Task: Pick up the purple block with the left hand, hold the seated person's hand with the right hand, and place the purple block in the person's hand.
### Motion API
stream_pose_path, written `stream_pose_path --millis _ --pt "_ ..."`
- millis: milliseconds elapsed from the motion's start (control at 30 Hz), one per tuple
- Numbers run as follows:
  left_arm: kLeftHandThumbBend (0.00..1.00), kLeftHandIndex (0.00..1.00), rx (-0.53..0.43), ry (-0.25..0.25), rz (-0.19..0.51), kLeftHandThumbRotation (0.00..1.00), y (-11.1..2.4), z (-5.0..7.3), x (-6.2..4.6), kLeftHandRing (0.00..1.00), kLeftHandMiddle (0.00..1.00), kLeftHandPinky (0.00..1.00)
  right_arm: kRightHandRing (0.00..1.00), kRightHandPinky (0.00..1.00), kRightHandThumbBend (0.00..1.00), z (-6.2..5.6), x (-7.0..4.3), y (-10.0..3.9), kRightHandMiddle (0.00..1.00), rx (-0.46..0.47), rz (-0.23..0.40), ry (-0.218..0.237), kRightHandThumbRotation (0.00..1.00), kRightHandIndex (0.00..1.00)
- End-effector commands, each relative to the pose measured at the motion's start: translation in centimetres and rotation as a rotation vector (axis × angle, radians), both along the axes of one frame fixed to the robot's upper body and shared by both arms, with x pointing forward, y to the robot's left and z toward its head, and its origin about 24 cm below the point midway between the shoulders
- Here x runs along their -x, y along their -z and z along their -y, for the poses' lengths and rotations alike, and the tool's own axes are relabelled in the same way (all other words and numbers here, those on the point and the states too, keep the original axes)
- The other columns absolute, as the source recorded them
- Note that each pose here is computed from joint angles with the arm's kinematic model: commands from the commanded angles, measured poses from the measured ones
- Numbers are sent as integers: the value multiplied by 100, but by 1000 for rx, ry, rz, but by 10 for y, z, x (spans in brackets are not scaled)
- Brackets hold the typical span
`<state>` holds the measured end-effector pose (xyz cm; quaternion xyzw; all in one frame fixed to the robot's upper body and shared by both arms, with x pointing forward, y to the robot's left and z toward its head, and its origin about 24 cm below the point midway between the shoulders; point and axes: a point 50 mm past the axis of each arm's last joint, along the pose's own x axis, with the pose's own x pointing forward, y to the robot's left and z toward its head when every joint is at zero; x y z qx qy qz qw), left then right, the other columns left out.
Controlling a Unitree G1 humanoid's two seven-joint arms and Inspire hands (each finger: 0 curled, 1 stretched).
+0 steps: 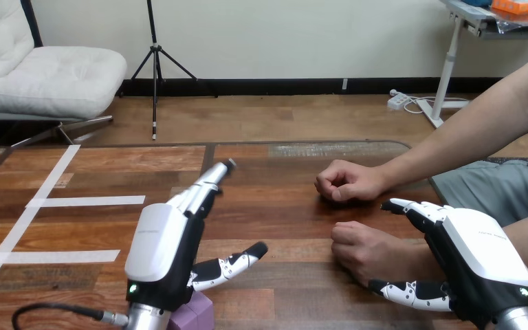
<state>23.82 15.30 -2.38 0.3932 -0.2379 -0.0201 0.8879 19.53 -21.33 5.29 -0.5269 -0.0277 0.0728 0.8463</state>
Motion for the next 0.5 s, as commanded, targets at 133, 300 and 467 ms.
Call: stream_pose_path --millis 133,300,467 --pt "77 100 105 -48 110 77 -18 0 -8 100 100 100 89 92 70 -3 -9 -17 84 14 78 -34 26 84" --pt "76 100 139 -53 117 79 -18 -2 -6 100 100 100 89 93 69 -3 -9 -17 85 10 77 -35 26 84" --pt "76 100 172 -39 103 81 -19 -4 -5 100 100 100 89 92 69 -3 -9 -17 84 13 81 -37 26 84"
